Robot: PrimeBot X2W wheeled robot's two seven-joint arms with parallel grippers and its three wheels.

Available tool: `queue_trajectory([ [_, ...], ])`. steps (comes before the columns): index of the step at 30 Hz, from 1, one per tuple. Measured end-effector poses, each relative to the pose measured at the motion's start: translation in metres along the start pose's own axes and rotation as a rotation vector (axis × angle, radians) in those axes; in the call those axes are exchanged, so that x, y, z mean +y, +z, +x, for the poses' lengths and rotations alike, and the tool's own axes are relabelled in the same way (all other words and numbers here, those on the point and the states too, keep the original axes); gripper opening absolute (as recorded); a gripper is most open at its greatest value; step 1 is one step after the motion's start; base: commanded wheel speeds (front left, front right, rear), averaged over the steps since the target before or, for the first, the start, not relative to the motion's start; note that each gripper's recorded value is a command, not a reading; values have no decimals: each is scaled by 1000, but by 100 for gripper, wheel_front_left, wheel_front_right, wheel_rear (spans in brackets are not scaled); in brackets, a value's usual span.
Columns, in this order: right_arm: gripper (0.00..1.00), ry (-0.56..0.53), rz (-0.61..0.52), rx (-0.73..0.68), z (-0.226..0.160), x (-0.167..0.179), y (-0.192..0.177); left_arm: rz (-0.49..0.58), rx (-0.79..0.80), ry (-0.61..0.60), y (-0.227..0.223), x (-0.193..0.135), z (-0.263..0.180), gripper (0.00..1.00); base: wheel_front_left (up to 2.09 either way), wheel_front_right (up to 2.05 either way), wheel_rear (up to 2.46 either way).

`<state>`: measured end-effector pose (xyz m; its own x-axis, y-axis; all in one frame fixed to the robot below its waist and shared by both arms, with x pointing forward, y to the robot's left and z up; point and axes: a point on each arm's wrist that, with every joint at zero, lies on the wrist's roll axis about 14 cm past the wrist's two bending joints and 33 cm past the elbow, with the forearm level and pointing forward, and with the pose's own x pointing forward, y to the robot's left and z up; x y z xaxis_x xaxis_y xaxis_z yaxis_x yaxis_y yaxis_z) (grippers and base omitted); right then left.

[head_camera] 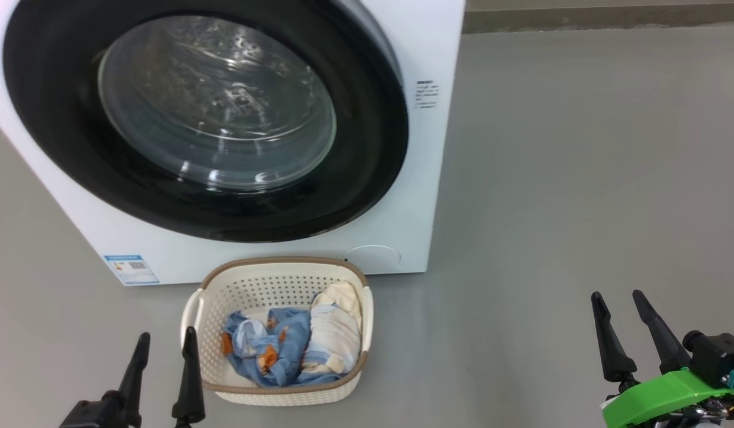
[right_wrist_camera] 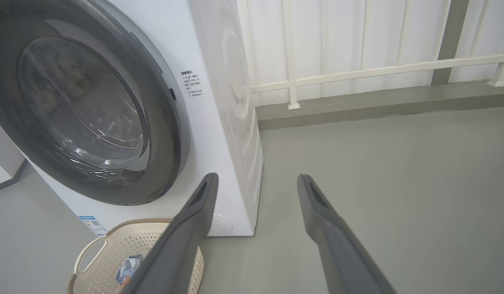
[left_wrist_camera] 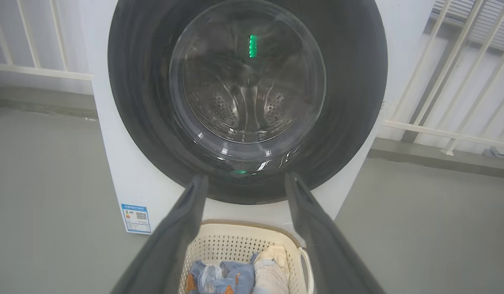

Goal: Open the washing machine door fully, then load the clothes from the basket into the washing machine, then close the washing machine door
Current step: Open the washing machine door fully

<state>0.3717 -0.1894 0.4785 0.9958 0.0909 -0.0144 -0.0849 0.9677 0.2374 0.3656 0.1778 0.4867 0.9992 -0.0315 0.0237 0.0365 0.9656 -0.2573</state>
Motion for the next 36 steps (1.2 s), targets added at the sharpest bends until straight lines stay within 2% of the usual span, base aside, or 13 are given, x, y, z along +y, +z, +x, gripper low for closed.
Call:
queue_trajectory([
  [13,100,8,1,-7,0,3,2,-1,-6,-14,2,-5,-2,100,19,19,-37],
  [14,88,9,5,-7,0,4,2,-2,-5,-17,2,-6,-2,100,0,0,0],
  [15,49,10,7,-8,1,4,2,-4,-4,-19,1,-7,-2,100,0,0,0],
  [16,32,9,14,-10,1,5,3,-6,-3,-21,1,-7,-3,100,0,0,0],
  [17,0,7,29,-14,2,6,3,-12,-2,-22,1,-8,-3,100,0,0,0],
  [21,0,-3,124,-51,9,11,11,-30,0,-20,-1,-8,-4,100,0,0,0],
  [25,0,-12,244,-151,24,12,41,-37,10,-20,-4,-9,-4,100,0,0,0],
  [30,0,29,419,-271,49,23,82,-48,29,-24,-10,-11,-4,100,0,0,0],
  [36,0,99,604,-328,80,35,112,-61,36,-16,-13,-9,1,100,0,0,0],
])
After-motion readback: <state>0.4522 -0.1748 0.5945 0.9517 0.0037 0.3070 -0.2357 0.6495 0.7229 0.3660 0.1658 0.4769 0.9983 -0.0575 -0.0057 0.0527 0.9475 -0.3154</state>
